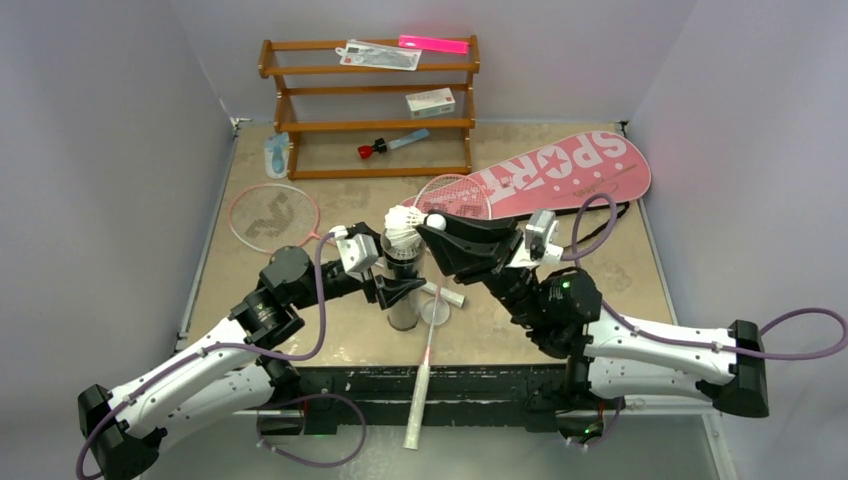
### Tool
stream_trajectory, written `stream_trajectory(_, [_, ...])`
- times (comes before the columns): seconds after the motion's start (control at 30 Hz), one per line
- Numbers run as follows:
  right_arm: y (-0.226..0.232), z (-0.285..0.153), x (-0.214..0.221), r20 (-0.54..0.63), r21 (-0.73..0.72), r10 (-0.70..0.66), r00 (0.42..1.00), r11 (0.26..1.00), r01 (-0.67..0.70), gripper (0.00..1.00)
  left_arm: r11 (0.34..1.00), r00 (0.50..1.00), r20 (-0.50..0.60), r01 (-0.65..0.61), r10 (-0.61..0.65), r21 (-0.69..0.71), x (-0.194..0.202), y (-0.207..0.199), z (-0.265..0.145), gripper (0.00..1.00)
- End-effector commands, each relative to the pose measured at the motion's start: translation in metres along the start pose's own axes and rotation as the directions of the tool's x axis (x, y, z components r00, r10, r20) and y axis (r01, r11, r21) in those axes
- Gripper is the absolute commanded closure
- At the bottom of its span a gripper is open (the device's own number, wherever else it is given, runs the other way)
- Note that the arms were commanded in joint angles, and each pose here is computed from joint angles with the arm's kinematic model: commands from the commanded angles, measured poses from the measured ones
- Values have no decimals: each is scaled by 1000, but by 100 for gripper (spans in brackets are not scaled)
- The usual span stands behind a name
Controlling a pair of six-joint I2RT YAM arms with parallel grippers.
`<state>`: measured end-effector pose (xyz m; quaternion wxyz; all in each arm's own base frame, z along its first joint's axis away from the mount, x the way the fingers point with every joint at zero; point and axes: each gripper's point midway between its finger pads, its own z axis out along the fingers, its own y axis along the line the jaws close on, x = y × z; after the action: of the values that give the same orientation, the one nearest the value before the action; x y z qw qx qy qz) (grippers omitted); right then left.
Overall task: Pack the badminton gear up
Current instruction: Place the shuttlecock at the shuttle tube.
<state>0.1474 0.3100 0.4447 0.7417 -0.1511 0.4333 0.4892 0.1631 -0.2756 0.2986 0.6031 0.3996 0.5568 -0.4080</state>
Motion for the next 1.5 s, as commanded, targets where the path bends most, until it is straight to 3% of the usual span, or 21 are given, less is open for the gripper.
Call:
stream_trajectory(0.0, [7, 13, -31, -10, -19, -40, 999, 999, 39, 91, 1000, 999, -50, 15, -14, 17, 11, -4, 0, 42])
stream_trajectory(0.2, [12, 28, -40, -169, -21, -85, 982, 996, 82, 91, 1000, 998, -57, 16, -15, 14, 12, -3, 0, 42])
stream_trajectory(0.4, [17, 31, -46, -402, -11, -70, 913, 997, 72, 93, 1000, 998, -63, 16, -15, 15, 14, -3, -1, 42])
stream_trajectory(0.63, [18, 24, -41, -526, 21, -24, 850, 999, 41, 91, 1000, 998, -63, 17, -15, 26, 12, -5, 0, 42])
stream_trajectory(0.97, [17, 31, -23, -632, 18, -29, 775, 999, 52, 94, 997, 998, -69, 14, -9, 72, 12, -12, 0, 42])
stream_trajectory(1.47, [4, 35, -27, -655, 37, 73, 752, 997, -64, 98, 997, 997, -74, 16, -11, 77, 13, -13, 1, 42])
